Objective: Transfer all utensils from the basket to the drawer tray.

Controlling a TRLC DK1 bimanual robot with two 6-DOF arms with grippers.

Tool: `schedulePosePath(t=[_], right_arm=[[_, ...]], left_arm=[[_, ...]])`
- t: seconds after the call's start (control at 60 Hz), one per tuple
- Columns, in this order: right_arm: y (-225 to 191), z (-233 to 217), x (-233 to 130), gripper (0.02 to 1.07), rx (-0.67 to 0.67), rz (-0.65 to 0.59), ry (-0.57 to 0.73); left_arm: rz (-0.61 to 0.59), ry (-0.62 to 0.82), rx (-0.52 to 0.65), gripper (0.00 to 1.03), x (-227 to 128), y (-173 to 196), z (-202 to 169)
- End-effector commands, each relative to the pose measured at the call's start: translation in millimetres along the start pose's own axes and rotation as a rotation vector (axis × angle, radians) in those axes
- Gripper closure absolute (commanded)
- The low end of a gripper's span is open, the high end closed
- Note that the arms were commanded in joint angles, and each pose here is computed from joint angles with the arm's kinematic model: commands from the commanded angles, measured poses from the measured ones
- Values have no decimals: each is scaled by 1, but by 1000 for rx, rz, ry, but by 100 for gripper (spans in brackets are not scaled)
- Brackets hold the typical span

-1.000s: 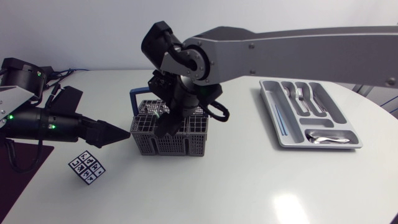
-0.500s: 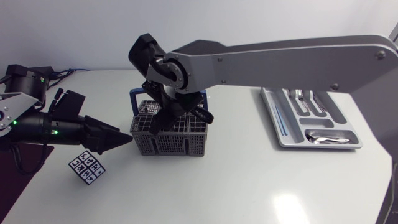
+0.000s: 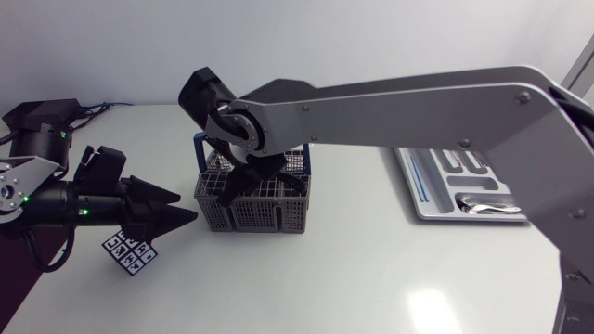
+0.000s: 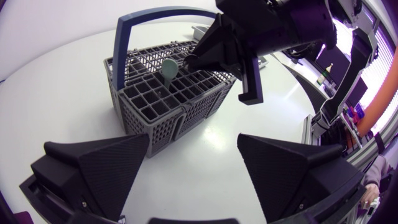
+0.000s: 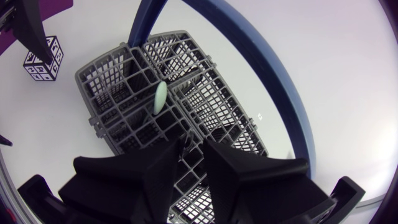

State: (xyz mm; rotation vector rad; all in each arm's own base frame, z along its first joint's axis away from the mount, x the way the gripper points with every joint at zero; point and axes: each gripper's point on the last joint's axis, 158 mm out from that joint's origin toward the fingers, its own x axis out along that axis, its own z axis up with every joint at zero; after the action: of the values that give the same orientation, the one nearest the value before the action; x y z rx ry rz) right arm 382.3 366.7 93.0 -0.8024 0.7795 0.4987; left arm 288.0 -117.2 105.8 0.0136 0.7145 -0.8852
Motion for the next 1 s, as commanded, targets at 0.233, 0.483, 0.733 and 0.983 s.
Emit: schedulePosePath(t=[0.233, 0.483, 0.733, 0.983], right_arm=[[12, 1, 10, 101, -54, -36, -3], [7, 6, 0, 101, -68, -75, -43], [-6, 12, -17, 101, -76, -115, -87], [-20, 23, -41, 101, -49, -130, -161]], left_arm=[[-21, 14, 18, 5, 5, -3, -16], [-26, 17, 18, 5, 6, -5, -20], [-27, 17, 22, 5, 6, -7, -22], [-27, 14, 28, 5, 5, -10, -22]])
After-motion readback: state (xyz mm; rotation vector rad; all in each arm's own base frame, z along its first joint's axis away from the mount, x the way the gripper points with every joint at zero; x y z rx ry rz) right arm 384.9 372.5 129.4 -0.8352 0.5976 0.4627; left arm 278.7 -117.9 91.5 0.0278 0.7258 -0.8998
